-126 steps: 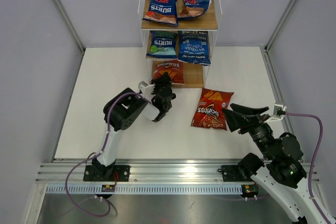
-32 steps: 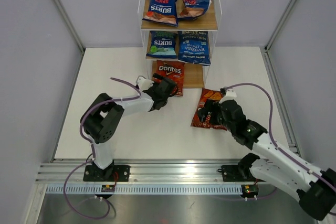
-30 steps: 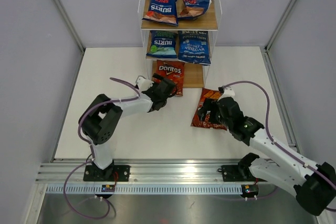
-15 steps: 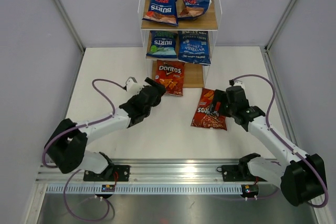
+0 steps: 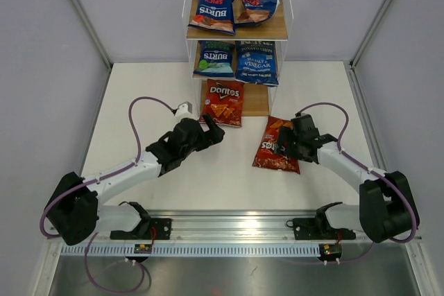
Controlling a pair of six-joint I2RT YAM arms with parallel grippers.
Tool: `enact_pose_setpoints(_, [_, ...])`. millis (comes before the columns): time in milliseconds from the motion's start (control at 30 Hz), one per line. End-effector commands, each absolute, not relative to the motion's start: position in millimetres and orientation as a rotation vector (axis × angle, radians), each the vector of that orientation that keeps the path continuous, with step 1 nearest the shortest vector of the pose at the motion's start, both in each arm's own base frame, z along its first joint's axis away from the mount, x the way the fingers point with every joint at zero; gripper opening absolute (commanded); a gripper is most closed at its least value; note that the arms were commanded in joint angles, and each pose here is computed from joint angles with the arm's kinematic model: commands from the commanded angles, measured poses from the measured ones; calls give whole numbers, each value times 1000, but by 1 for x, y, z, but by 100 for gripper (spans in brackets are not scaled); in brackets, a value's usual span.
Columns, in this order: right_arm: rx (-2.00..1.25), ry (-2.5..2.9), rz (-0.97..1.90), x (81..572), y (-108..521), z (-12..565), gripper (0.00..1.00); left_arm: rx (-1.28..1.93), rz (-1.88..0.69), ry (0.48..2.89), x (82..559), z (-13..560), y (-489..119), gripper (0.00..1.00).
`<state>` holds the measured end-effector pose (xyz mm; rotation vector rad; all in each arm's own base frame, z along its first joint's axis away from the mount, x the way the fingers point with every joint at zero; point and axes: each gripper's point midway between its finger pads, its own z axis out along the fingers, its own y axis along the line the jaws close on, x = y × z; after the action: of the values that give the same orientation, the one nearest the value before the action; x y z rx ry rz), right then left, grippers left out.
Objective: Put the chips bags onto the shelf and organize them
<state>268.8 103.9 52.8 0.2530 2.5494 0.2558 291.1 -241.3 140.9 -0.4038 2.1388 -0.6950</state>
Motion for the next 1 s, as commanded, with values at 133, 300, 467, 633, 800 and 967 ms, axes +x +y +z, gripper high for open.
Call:
enact_pose_setpoints(133, [459,2474,192,282,88,56,98,-177,-779,2180,271,153,-255,99])
enact_pose_setpoints(300, [445,2551,299,275,103,35,92,-152,-781,2182,267,150,-253,99])
enact_pose_setpoints(467, [463,2491,383,276,110,46,65,-116,-804,2193,264,151,-258,99])
enact_pose_setpoints(633, [454,2418,469,276,116,64,40,-97,-841,2205,263,151,-266,99])
enact_pose_setpoints(800, [454,2355,524,275,119,78,15,-65,-871,2241,260,144,-275,99])
enact_pose_setpoints(967, [479,2280,559,275,119,95,2,-53,-981,2250,253,142,-289,99])
